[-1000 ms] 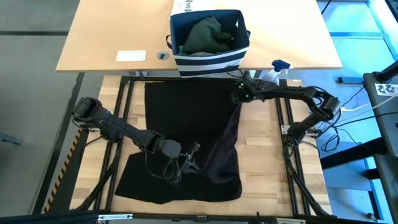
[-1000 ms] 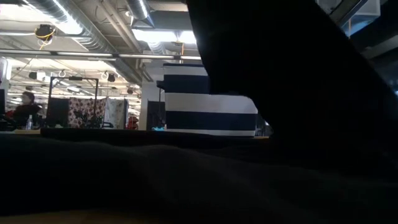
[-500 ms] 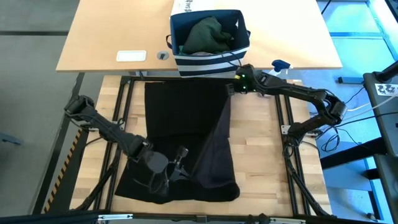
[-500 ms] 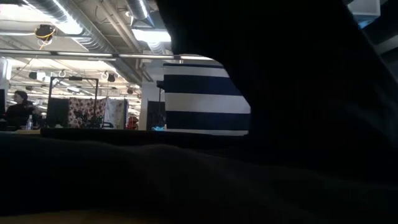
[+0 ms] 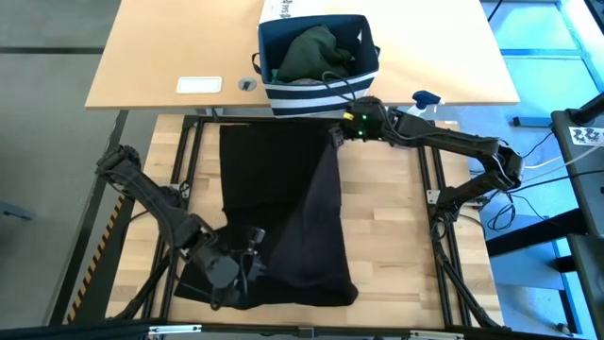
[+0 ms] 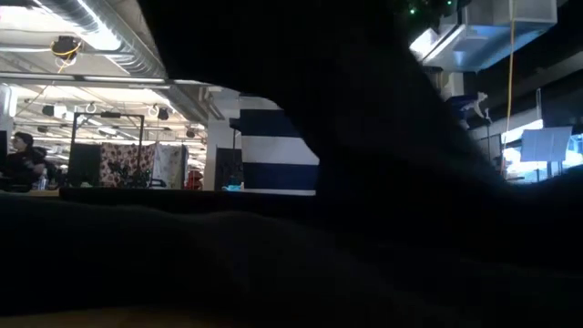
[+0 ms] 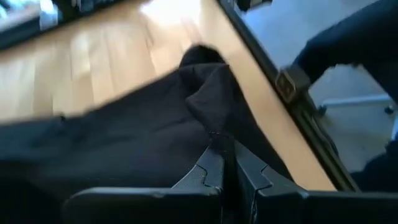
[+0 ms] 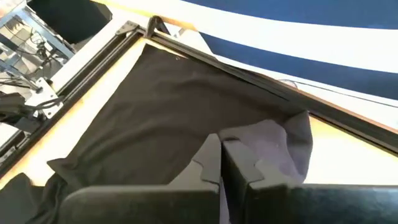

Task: Fold Laundry from Bin
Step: Fold the black shirt

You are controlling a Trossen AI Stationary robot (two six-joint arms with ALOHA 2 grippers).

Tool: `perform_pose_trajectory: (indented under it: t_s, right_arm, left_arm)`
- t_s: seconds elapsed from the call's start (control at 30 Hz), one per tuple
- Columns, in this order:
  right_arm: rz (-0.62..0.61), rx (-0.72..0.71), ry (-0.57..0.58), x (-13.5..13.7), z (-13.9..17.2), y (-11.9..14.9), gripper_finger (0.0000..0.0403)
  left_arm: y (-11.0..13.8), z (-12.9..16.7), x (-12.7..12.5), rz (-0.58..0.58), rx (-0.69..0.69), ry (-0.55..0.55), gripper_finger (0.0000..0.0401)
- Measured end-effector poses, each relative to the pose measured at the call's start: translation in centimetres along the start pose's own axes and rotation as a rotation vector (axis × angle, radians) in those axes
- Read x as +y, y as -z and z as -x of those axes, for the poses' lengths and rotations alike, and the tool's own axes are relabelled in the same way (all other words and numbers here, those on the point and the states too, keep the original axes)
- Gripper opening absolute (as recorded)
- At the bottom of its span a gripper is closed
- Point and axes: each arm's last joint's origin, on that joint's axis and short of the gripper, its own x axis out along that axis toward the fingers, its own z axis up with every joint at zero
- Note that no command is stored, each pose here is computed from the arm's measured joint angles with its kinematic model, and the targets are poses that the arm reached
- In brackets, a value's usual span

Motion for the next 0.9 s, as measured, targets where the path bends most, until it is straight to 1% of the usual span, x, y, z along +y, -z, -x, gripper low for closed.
perform_pose_trajectory:
  t_s: [0.13,0.3,0.53,0.6,0.73,0.9]
  right_arm:
    - [-0.001,-0.003,-0.012,0.0,0.0,-0.1,0.0]
    - [0.002,0.015,-0.028,0.1,-1.2,0.2,0.0]
    - [0.015,0.034,-0.113,0.9,-3.6,0.5,0.0]
    - [0.034,0.028,-0.122,1.3,-3.9,0.0,0.0]
    - [0.071,0.0,-0.174,3.0,-4.0,-1.3,0.0]
    - [0.114,-0.038,-0.223,5.1,-4.1,-3.0,0.0]
  left_arm:
    - [0.6,1.0,-0.5,0.059,0.096,-0.009,0.0]
    - [1.5,2.4,-1.4,0.15,0.199,-0.026,0.0]
    - [1.6,5.1,-3.0,0.236,0.242,-0.04,0.0]
    - [1.6,6.1,-3.3,0.254,0.245,-0.06,0.0]
    - [1.9,8.1,-3.8,0.317,0.274,-0.1,0.0]
    - [3.4,9.6,-4.5,0.45,0.398,-0.138,0.0]
